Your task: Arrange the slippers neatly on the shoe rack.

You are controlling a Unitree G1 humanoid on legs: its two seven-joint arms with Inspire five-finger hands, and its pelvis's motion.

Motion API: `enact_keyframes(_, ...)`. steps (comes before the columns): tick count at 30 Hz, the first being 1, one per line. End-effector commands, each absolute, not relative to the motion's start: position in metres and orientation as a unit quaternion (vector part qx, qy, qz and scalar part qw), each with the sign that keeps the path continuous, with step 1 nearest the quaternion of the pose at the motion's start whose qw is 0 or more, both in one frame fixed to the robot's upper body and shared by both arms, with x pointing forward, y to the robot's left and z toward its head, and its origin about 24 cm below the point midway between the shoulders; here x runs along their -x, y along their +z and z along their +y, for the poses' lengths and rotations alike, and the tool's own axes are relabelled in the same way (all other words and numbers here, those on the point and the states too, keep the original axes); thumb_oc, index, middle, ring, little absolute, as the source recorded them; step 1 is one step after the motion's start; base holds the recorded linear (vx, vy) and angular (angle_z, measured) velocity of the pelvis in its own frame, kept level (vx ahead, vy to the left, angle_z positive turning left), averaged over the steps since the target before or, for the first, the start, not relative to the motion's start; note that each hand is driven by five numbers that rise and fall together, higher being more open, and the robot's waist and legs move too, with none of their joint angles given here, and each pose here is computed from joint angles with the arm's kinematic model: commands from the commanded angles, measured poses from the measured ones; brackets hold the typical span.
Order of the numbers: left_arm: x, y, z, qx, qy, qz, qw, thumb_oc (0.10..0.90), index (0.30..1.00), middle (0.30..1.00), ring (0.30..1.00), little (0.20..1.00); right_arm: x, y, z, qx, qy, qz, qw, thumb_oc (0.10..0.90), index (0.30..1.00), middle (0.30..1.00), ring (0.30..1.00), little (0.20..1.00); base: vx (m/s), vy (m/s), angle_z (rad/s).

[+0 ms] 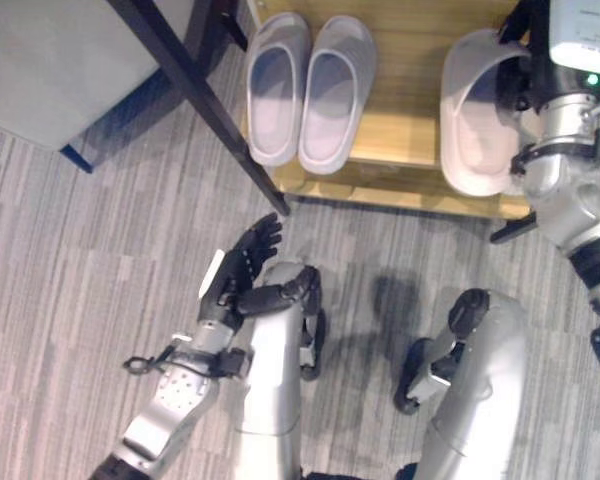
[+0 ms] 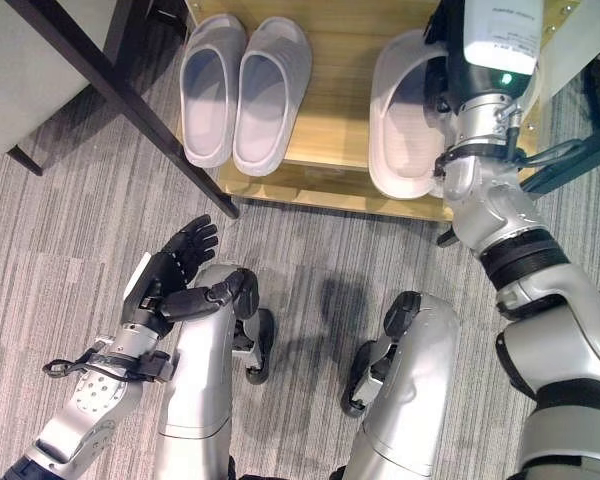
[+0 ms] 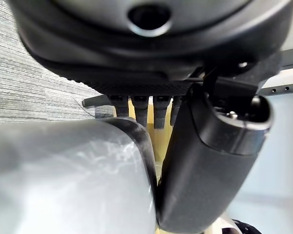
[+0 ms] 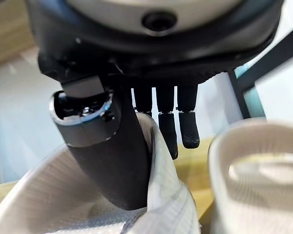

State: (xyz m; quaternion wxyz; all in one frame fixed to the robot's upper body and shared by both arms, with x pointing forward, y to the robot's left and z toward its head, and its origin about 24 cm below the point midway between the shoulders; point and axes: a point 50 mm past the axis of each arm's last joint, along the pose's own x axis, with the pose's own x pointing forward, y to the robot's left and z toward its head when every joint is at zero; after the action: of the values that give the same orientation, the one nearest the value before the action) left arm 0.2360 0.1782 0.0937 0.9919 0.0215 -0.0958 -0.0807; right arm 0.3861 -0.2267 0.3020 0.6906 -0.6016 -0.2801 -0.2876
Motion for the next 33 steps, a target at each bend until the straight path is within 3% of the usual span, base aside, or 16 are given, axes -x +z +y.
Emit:
enact_keyframes(1,-0.23,0.108,0.186,-0.056,-0.075,-0.139,0.986,0.8,0.9,0.9,0.9,0.9,-0.367,0.387,-0.205,0.532,-0.351,-0.397,0.661,0.4,0.3,0.3,0.3,0.3,0.05,0.013,0.01)
enact_keyframes(3,-0.231,0.112,0.189,-0.059,-0.071,-0.146,0.985,0.8,0.9,0.9,0.9,0.9,-0.371,0.382,-0.198,0.53,-0.339,-0.392,0.671,0.4,0.3,0.3,0.3,0.3,0.05,0.001,-0.01)
enact_keyframes(4,-0.231,0.112,0.191,-0.06,-0.067,-0.146,0.985,0.8,0.9,0.9,0.9,0.9,-0.374,0.38,-0.196,0.531,-0.336,-0.386,0.676,0.447,0.371,0.371,0.371,0.371,0.04,-0.009,-0.04)
enact_keyframes(5,-0.231,0.113,0.194,-0.062,-0.061,-0.146,0.985,0.8,0.9,0.9,0.9,0.9,-0.378,0.375,-0.199,0.535,-0.338,-0.367,0.681,0.562,0.542,0.542,0.542,0.542,0.03,-0.002,-0.05)
enact_keyframes(7,-0.231,0.112,0.195,-0.063,-0.06,-0.145,0.986,0.8,0.9,0.9,0.9,0.9,-0.381,0.374,-0.199,0.535,-0.336,-0.361,0.686,0.64,0.66,0.66,0.66,0.66,0.01,-0.001,-0.02)
enact_keyframes(9,-0.231,0.11,0.198,-0.07,-0.057,-0.141,0.986,0.8,0.9,0.9,0.9,0.9,-0.382,0.375,-0.197,0.538,-0.331,-0.359,0.687,0.776,0.865,0.865,0.865,0.865,0.0,0.0,0.0)
enact_keyframes(10,-0.231,0.109,0.2,-0.074,-0.054,-0.138,0.986,0.8,0.9,0.9,0.9,0.9,-0.383,0.375,-0.194,0.539,-0.325,-0.36,0.689,0.8,0.9,0.9,0.9,0.9,0.0,0.0,0.0)
enact_keyframes(26,-0.226,0.107,0.203,-0.077,-0.05,-0.131,0.987,0.8,0.9,0.9,0.9,0.9,-0.36,0.377,-0.173,0.512,-0.292,-0.443,0.675,0.8,0.9,0.9,0.9,0.9,0.0,0.0,0.0)
enact_keyframes(33,-0.222,0.112,0.201,-0.07,-0.053,-0.142,0.986,0.8,0.9,0.9,0.9,0.9,-0.338,0.389,-0.168,0.495,-0.301,-0.5,0.644,0.8,0.9,0.9,0.9,0.9,0.0,0.007,-0.04)
